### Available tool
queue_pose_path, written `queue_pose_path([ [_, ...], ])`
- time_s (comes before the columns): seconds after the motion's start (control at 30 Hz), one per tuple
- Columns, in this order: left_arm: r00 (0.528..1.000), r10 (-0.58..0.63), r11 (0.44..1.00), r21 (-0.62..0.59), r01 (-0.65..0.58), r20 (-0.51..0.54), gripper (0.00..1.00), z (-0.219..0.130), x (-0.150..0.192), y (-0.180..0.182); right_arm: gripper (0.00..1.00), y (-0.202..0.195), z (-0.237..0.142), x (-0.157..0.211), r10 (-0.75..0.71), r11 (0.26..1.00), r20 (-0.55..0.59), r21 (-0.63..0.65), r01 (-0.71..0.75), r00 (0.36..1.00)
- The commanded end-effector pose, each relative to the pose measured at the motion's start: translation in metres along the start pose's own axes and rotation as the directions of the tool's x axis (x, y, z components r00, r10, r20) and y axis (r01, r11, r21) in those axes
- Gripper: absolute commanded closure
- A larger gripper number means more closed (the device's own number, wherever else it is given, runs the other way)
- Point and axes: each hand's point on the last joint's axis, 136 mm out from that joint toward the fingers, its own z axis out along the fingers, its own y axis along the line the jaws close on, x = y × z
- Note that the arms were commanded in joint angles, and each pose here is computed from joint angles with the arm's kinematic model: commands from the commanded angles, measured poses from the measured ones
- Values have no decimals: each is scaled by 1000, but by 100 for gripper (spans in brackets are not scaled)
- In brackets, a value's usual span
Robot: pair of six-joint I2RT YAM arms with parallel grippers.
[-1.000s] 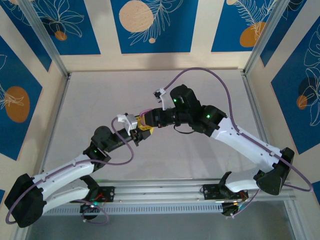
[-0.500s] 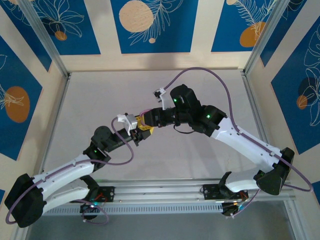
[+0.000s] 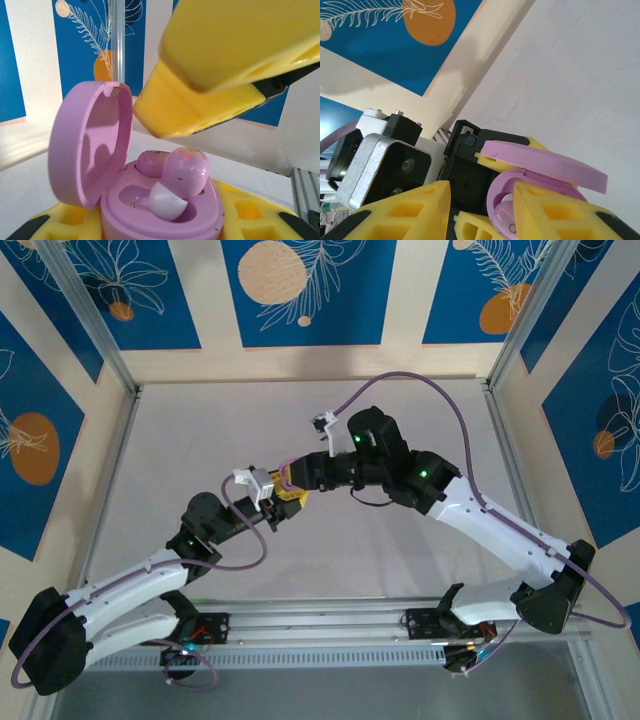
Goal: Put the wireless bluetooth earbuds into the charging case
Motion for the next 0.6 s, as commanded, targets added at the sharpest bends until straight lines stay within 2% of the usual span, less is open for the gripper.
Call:
queue_pose_path([
  [0.0, 998, 2, 999, 35, -4, 66, 75, -1, -19, -9, 60, 4, -7, -6, -5, 1000, 32, -12, 5, 999],
  [0.27, 998, -7, 1000, 25, 5, 70, 75, -2, -19, -7, 60, 8, -12, -6, 4, 1000, 27, -4, -4, 1000],
  [0.57, 998, -1, 1000, 2, 1, 67, 76, -1, -17, -3, 61, -5, -28, 2, 85, 993, 24, 83, -86, 996],
])
